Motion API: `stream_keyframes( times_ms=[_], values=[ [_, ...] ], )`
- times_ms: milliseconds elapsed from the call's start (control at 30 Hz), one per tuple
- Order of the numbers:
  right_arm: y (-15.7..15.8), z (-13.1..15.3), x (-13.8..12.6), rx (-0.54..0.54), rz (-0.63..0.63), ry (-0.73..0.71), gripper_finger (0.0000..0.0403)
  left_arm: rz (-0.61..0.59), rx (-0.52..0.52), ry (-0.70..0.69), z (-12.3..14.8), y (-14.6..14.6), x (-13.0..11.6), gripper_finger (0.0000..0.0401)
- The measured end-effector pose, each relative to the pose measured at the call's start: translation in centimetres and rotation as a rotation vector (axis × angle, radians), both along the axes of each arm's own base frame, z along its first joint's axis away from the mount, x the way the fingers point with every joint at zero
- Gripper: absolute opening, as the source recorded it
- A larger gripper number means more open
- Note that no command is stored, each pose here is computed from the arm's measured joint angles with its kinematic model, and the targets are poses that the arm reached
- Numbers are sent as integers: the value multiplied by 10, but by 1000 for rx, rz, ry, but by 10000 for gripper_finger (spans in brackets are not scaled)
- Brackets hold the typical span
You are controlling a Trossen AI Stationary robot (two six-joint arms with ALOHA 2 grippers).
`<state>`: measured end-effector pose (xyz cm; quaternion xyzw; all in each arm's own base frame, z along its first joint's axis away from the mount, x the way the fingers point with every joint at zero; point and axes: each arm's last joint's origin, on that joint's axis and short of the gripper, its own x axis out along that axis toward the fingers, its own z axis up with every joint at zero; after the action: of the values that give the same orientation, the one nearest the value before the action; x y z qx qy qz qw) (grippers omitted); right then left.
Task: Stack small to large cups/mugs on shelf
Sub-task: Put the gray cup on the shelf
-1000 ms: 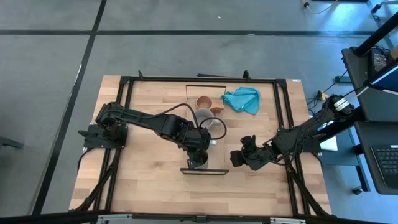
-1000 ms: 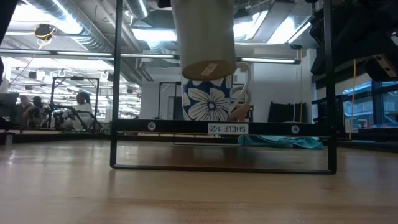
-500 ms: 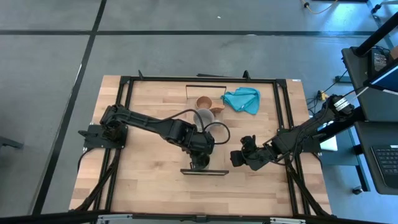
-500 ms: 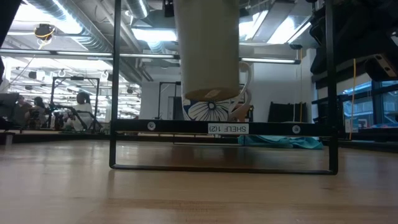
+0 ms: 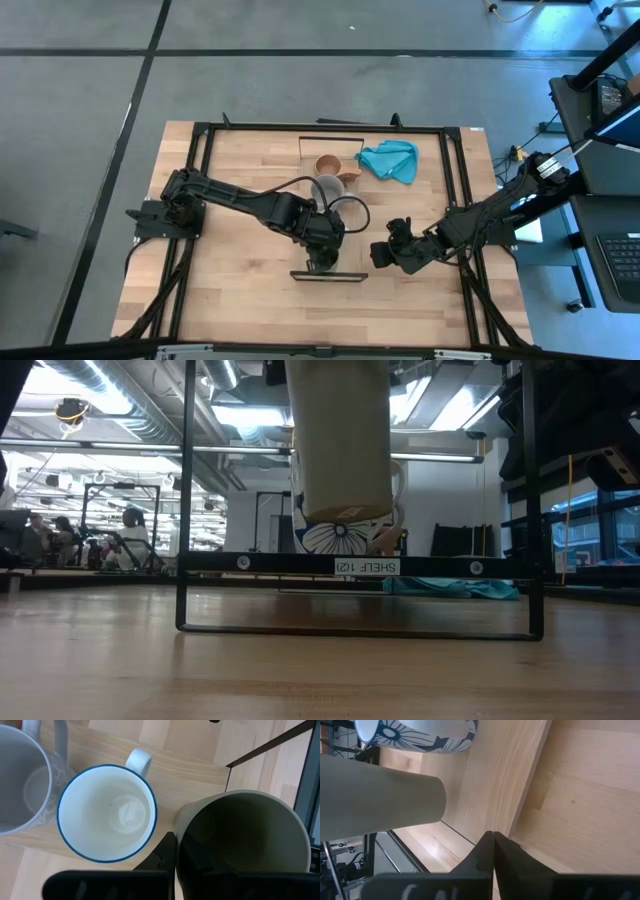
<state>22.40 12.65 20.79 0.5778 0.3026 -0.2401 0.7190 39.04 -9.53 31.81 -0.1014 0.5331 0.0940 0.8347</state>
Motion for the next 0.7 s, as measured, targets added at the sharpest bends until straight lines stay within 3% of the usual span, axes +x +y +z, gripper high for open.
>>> stream_keyframes(
  times_ms=[700],
  values=[
    [-1,1,1,-20,-23,-22,7,12,-17,21,-8,7,6,0]
  ],
)
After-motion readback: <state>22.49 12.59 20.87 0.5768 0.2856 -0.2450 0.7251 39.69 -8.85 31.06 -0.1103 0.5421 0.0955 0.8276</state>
